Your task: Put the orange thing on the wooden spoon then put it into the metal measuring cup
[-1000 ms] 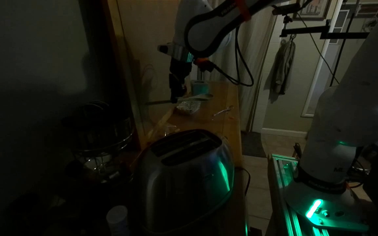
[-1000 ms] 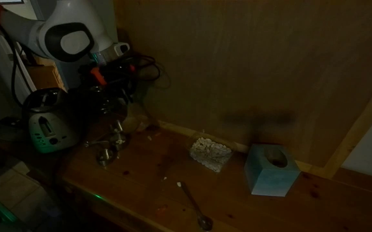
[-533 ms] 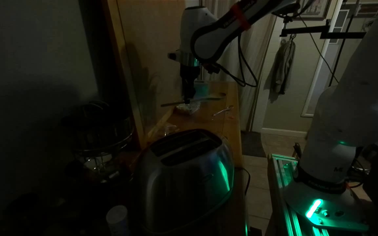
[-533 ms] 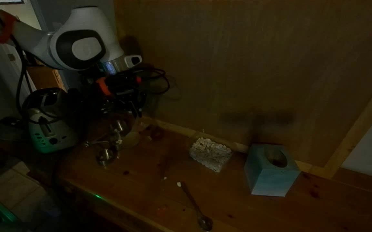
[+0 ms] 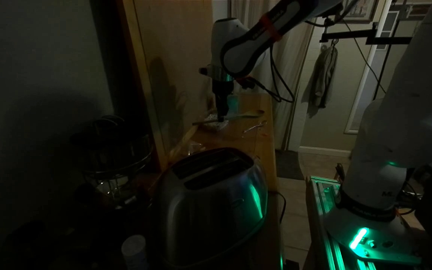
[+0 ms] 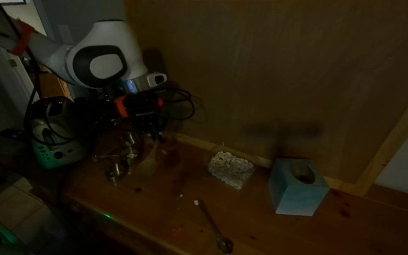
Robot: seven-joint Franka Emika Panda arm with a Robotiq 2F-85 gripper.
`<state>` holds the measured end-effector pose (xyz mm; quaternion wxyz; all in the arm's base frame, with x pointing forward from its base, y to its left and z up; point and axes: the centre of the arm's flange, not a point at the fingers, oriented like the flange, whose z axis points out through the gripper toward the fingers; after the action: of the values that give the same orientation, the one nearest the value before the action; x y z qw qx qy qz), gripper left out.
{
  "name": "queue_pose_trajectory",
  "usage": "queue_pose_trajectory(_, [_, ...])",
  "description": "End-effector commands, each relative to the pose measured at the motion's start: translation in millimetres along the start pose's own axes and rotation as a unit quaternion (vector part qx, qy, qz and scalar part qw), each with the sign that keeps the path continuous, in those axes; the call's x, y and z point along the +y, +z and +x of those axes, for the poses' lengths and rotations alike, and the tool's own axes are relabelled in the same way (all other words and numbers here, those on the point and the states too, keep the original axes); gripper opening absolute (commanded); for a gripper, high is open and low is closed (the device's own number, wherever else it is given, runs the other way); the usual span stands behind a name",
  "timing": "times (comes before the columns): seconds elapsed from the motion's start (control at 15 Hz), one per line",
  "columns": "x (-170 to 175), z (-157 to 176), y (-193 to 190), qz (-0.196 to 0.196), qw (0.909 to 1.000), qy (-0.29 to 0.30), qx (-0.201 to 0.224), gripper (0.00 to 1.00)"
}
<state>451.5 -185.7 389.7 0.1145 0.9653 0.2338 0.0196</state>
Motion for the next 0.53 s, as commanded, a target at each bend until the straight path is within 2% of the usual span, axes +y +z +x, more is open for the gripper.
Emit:
queue_pose_trajectory(0.0, [34,-18,31,0.013,0.9991,0.036,-0.017,0.07])
queue_pose_trajectory(0.47, [38,-40,77,0.068,0.9952,0.07,0.008,0.07])
